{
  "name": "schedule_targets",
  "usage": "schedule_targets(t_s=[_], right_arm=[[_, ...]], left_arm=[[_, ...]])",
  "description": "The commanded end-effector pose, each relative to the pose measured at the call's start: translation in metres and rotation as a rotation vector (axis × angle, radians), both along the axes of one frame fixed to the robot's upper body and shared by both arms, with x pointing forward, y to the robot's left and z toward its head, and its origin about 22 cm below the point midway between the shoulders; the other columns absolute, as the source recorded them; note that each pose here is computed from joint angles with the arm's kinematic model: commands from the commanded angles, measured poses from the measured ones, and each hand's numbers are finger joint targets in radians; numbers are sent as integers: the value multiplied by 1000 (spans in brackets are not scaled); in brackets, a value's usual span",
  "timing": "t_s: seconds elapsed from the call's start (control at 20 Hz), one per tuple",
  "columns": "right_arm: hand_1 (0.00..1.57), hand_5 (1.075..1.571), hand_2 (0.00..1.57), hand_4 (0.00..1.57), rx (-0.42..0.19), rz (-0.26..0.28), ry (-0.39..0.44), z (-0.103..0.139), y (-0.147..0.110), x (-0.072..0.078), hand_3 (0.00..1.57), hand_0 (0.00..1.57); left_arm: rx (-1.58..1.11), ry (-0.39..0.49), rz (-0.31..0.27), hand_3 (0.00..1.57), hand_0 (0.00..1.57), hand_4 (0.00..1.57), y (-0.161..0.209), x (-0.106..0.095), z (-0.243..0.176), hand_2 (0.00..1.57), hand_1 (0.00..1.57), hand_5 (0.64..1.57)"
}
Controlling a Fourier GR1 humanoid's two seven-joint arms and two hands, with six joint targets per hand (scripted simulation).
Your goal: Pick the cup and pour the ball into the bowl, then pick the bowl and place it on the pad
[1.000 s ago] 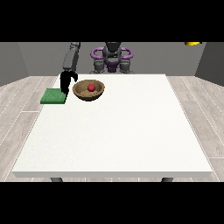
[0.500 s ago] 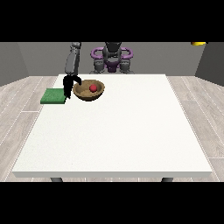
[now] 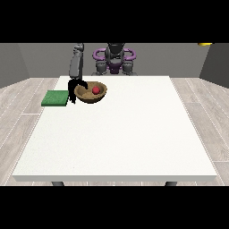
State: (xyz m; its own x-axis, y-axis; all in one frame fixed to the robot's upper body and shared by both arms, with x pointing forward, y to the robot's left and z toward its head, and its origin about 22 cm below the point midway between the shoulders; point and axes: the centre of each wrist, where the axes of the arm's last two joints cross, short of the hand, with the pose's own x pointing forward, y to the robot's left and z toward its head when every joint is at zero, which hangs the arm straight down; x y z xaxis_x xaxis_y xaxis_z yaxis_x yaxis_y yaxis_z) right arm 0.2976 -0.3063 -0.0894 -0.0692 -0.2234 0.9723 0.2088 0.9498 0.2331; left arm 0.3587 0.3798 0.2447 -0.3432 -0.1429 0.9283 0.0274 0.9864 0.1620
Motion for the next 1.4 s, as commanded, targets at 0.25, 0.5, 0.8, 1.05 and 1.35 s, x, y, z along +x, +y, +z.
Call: schedule_targets(t_s=[0.25,0.5,0.8,1.05,1.35], right_arm=[[878,1514,580,608,-11,-172,221,-20,-14,-15,0,878],[1571,1478,1571,912,-209,-211,310,-29,-38,-43,1571,1571],[1571,1542,1571,995,-316,-275,332,-8,-59,-36,1292,1571],[1571,1548,1571,1026,-384,-291,391,33,-88,-24,1111,1571],[1571,1556,1571,1061,-442,-236,401,100,-130,-2,865,1571]], left_arm=[[-15,-49,-5,0,0,1018,20,-13,23,0,0,1535],[-8,-79,-18,0,0,1056,26,-17,33,0,0,1528],[-23,-41,-27,0,0,1160,28,-15,28,0,0,1527],[-42,64,13,0,0,1191,50,-17,0,0,0,1528],[-60,36,96,0,0,1204,90,-35,-22,0,0,1537]])
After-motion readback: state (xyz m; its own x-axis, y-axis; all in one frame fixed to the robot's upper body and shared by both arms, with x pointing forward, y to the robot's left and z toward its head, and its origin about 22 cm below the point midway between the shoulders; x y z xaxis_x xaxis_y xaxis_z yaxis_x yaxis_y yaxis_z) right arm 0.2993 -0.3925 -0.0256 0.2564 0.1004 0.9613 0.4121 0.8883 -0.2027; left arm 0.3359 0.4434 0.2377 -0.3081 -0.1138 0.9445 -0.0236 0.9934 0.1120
